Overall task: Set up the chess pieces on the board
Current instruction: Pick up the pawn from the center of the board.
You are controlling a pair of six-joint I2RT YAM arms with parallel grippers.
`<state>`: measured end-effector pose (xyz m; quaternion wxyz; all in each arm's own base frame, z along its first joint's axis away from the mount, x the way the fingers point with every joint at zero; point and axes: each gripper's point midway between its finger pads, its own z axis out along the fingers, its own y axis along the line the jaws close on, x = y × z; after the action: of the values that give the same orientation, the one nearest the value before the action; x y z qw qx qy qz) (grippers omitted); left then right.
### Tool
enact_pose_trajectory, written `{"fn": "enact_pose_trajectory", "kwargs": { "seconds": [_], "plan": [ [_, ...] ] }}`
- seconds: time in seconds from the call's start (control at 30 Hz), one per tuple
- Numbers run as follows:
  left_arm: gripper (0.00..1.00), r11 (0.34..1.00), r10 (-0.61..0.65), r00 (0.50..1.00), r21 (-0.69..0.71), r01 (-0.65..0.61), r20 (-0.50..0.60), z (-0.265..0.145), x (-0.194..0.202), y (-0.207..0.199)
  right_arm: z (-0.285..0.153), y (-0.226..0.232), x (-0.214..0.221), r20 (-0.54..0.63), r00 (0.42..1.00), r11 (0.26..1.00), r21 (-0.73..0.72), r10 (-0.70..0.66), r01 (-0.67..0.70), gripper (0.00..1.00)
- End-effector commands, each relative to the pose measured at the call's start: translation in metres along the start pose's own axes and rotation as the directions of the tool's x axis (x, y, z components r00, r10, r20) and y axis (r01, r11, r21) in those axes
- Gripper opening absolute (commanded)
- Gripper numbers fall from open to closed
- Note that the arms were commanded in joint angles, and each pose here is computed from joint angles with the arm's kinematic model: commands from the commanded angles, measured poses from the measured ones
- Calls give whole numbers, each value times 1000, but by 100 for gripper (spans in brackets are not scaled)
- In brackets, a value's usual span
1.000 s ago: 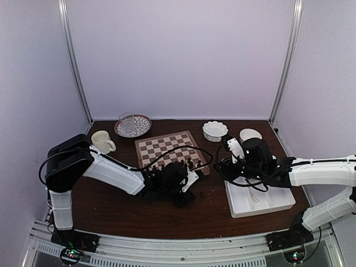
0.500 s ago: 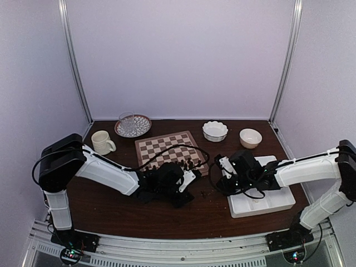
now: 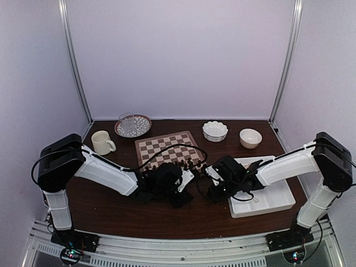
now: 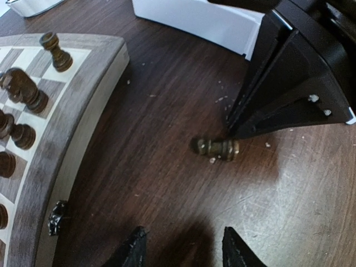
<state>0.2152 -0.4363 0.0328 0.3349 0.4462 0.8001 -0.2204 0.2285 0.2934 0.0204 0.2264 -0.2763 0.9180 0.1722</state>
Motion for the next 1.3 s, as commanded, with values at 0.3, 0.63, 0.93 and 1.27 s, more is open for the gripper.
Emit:
{"fn": "enact_pose_trajectory", "kwargs": {
  "seconds": [0.3,0.63,0.93,1.27],
  "plan": [
    [47,999,-28,997,29,26,69,-2,-16,-4,11,24,-5,8,1000,996,-94,-9,9,0],
    [50,996,-37,997,80,32,67,6,-14,-13,8,37,-11,25,1000,986,-169,4,0,0],
    [53,998,-47,998,50,44,50,19,-11,-9,-3,35,-17,61,998,988,-156,10,-1,0],
    [59,997,-66,997,41,64,29,24,-9,-7,4,37,-16,44,999,983,-182,32,-24,0]
  ]
}}
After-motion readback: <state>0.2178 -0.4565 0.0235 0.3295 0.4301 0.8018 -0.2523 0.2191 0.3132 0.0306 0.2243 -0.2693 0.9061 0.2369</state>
